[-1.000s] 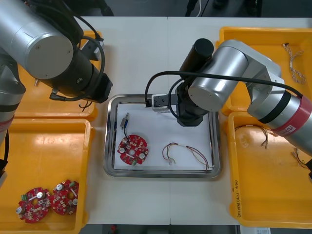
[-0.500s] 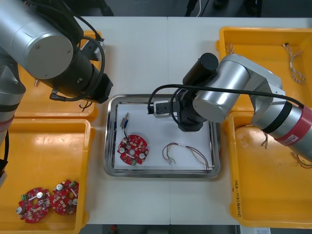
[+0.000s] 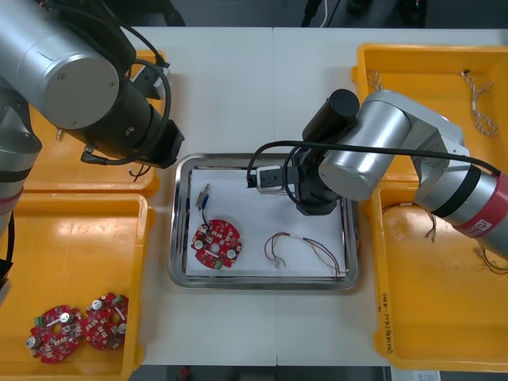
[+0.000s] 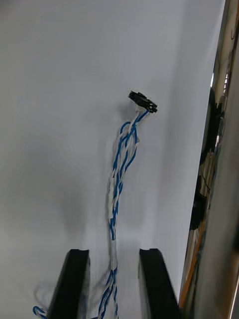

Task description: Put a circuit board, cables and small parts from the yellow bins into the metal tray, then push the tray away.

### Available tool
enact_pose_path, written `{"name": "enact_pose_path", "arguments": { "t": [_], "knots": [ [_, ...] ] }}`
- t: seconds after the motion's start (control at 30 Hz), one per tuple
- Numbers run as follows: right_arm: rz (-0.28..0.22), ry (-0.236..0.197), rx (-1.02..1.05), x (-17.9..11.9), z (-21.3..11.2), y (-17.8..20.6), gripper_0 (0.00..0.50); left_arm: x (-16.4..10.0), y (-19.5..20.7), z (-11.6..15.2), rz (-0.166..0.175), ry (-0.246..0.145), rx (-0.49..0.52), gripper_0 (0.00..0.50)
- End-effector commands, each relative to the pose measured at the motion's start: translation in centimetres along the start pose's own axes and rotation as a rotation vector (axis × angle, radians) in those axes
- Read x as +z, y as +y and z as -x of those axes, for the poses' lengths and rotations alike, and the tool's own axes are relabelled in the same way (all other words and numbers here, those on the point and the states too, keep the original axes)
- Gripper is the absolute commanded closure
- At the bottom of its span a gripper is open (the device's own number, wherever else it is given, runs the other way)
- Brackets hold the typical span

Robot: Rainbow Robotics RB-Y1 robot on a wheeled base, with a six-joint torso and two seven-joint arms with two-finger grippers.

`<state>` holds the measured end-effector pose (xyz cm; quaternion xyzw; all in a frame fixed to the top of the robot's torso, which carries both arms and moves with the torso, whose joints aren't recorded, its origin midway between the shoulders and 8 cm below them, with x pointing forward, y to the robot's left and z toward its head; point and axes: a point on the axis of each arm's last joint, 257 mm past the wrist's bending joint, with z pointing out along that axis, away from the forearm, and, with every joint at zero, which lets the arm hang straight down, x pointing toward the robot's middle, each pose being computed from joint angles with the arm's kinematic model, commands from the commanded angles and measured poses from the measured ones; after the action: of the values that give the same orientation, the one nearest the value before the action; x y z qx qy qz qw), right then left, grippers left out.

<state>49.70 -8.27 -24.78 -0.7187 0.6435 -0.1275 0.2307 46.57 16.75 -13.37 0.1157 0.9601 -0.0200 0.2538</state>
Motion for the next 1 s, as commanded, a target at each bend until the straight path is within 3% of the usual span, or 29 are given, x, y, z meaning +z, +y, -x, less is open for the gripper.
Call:
{"name": "enact_pose_path", "arguments": {
  "t": [0.03,0.17,0.4,0.73,0.9,1.0],
  "knots": [
    [-0.006,0.024,-0.042,-0.7,-0.5,0.3,0.000,-2.3,-0.8,2.1,-0.022,-0.068,-0.059,0.500],
    [-0.001,0.060,-0.037,-2.2,-0.7,0.6,0.000,-2.3,-0.8,2.1,-0.022,-0.068,-0.060,0.500],
    [0.007,0.079,0.056,-5.7,0.4,1.5,0.000,-2.3,-0.8,2.1,-0.022,-0.068,-0.060,0.500],
    [0.036,0.127,0.304,-10.9,0.6,0.6,0.000,-2.3,-0.8,2.1,-0.022,-0.068,-0.063,0.500],
    [-0.047,0.054,0.494,-14.2,1.1,-2.5,0.000,-2.3,-0.7,2.1,-0.023,-0.068,-0.065,0.500],
    [-0.082,0.037,0.574,-15.7,0.1,-3.5,0.000,-2.3,-0.8,2.0,-0.024,-0.067,-0.064,0.500]
  ]
}}
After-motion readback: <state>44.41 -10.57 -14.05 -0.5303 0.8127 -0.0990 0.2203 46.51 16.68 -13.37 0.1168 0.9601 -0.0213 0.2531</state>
